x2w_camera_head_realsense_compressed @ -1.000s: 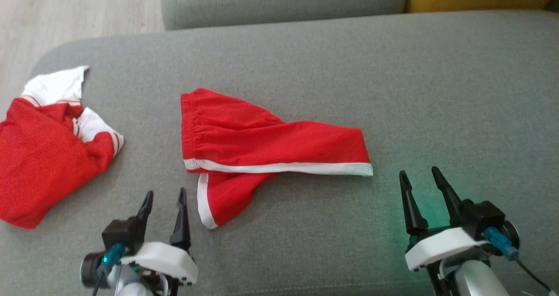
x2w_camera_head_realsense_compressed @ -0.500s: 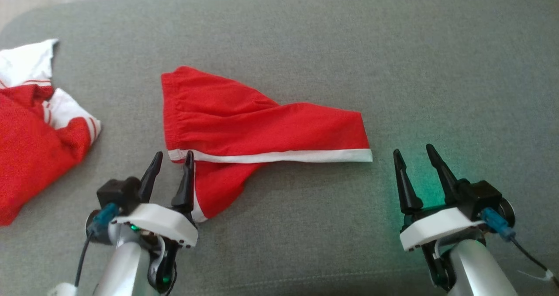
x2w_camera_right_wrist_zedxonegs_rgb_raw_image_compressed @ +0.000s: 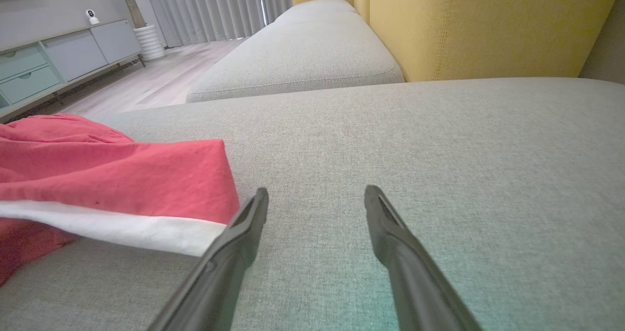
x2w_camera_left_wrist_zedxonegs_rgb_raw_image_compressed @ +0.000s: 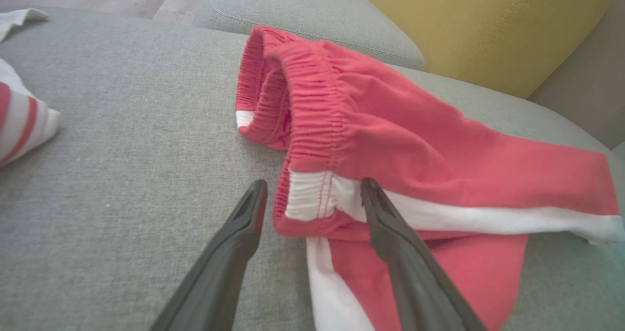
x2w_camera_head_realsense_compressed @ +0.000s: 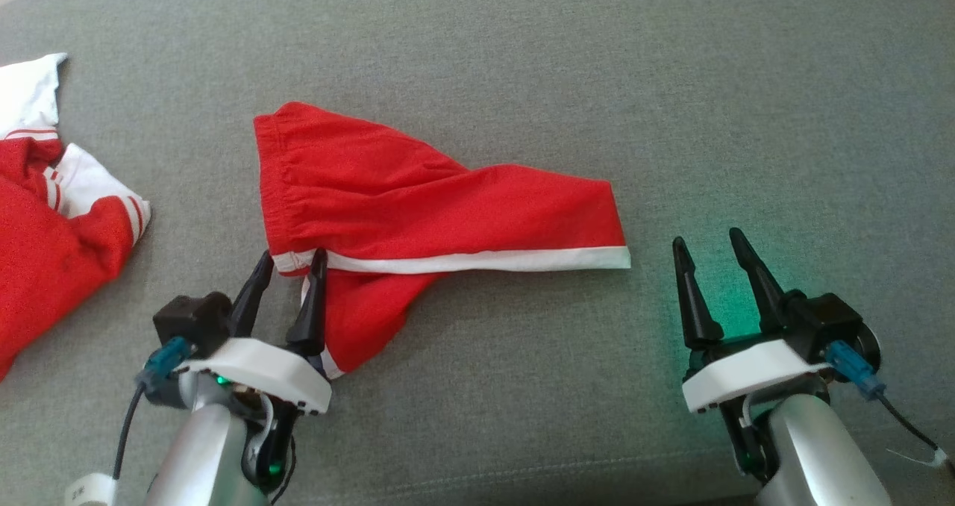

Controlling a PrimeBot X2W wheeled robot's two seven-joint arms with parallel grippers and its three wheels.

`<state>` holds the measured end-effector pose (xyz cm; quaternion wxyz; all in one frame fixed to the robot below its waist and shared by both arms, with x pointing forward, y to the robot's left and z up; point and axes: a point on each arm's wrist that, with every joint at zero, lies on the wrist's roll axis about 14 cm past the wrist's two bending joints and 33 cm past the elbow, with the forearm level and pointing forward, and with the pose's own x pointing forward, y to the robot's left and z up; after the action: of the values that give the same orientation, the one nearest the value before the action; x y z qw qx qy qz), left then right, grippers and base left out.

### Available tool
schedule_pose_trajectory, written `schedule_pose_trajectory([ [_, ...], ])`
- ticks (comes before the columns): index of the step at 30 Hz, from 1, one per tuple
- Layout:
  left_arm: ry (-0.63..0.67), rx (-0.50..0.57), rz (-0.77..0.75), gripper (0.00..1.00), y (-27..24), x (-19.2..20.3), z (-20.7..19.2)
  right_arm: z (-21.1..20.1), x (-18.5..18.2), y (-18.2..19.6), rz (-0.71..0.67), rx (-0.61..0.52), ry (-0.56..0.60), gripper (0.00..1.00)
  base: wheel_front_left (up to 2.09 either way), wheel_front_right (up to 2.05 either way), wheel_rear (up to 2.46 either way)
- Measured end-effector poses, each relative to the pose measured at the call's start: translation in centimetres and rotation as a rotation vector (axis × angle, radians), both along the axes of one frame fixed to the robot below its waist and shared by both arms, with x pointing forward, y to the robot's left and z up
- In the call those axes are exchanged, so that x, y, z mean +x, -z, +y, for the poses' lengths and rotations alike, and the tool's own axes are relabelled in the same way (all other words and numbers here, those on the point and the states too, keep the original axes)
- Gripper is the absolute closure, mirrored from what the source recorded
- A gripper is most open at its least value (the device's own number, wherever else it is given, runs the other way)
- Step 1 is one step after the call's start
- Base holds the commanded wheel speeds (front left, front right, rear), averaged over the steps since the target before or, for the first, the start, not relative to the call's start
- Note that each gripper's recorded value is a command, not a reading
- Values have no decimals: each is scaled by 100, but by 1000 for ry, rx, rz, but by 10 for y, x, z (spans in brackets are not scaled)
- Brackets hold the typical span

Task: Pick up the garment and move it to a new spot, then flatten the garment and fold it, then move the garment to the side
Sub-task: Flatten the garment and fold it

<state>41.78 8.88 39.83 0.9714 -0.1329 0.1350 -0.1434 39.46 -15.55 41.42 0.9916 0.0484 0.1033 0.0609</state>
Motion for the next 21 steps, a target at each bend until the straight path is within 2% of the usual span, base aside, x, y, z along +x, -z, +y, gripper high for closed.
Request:
schedule_pose_trajectory([
  [2, 5, 3, -4, 0, -1, 0, 0, 0, 0, 1, 2, 0, 0, 0, 0, 0, 0],
  [3, 8, 3, -4, 6, -1, 0, -1, 0, 0, 1, 2, 0, -1, 0, 0, 0, 0],
  [4, 12, 2, -6, 24, -1, 0, -2, 1, 0, 1, 2, 1, -2, 0, 0, 0, 0],
  [5, 12, 2, -6, 51, -1, 0, -2, 1, 0, 1, 2, 1, -2, 0, 0, 0, 0],
  [6, 16, 0, -7, 65, -2, -1, -3, 1, 1, 1, 2, 1, -4, 0, 0, 0, 0],
  [7, 17, -1, -8, 85, -2, -1, -3, 2, 1, 1, 2, 2, -6, 0, 0, 0, 0],
  [8, 15, -2, -8, 100, -2, -2, -2, 3, 2, 1, 2, 2, -9, 0, 0, 0, 0],
  [16, -16, 5, -25, 100, -8, -2, 9, 15, 3, 7, 19, 16, -40, 0, 0, 0, 0],
  [21, -75, 39, -61, 100, -17, 3, 32, 41, -4, 16, 53, 30, -118, 0, 0, 0, 0],
])
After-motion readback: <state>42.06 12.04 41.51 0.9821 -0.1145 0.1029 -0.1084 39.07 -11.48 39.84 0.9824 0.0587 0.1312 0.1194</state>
